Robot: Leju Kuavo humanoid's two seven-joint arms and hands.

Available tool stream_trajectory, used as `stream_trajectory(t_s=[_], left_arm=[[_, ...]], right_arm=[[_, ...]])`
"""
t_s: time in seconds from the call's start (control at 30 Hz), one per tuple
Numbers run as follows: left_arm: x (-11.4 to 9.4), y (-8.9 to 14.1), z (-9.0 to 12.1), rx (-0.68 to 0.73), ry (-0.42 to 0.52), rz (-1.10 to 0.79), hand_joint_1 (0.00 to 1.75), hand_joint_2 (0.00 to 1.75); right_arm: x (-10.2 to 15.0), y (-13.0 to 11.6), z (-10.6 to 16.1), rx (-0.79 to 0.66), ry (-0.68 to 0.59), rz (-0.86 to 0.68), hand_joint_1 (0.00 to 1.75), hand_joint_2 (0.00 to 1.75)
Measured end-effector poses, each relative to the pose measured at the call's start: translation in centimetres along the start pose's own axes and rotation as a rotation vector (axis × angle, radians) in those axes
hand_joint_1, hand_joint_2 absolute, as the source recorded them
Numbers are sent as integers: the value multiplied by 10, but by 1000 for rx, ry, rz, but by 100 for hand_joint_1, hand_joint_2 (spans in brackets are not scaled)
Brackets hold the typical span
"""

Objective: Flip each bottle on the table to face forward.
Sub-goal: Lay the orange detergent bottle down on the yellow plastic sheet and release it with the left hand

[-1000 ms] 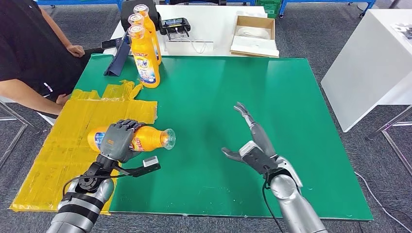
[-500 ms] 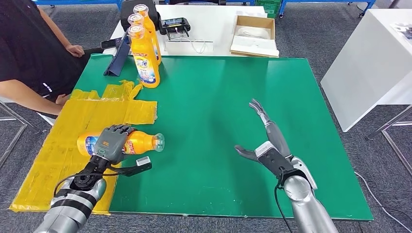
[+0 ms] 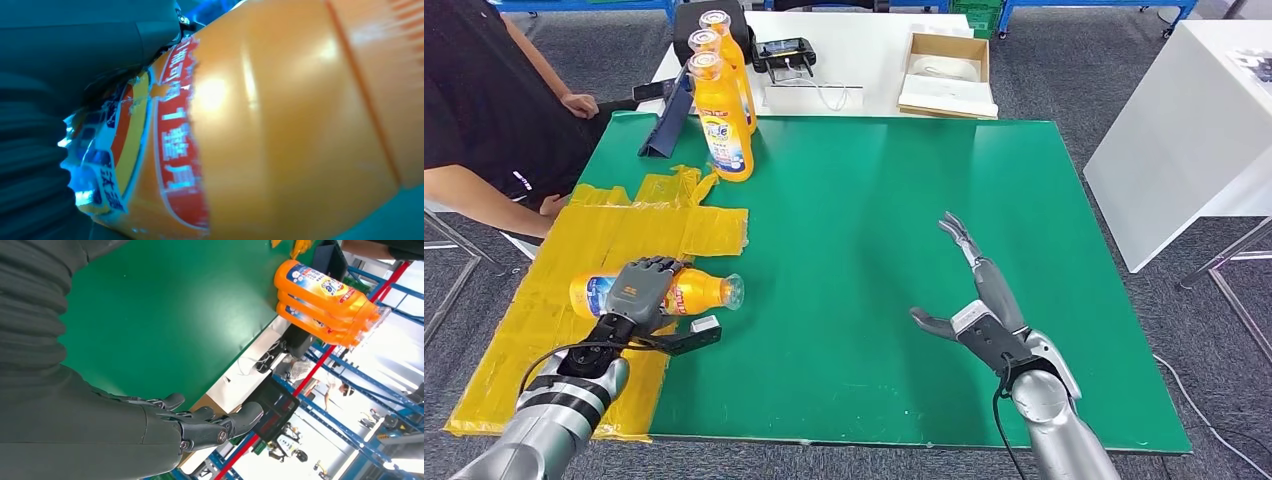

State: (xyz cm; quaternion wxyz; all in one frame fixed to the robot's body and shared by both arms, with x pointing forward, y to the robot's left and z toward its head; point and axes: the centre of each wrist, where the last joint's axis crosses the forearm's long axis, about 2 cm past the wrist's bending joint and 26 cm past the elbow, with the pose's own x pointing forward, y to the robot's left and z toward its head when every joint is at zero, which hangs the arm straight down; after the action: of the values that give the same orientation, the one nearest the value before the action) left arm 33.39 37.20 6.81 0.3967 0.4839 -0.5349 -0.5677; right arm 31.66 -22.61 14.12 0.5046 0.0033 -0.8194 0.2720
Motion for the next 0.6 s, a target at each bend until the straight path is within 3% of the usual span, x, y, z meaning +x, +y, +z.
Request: stream_trajectory(t_s=[0.2, 0.33, 0.6], left_arm=[[-7, -2, 4, -30, -87, 156, 0, 175], [-10, -2, 8, -37, -98, 170, 0, 0], [-10, -5, 26, 15, -148, 278, 0, 0]], right_arm=[[-1, -1, 1, 4, 1, 1, 0, 175], [-1, -1, 1, 7, 1, 0, 0, 175], [-1, 0, 1, 12, 1, 1, 0, 175]])
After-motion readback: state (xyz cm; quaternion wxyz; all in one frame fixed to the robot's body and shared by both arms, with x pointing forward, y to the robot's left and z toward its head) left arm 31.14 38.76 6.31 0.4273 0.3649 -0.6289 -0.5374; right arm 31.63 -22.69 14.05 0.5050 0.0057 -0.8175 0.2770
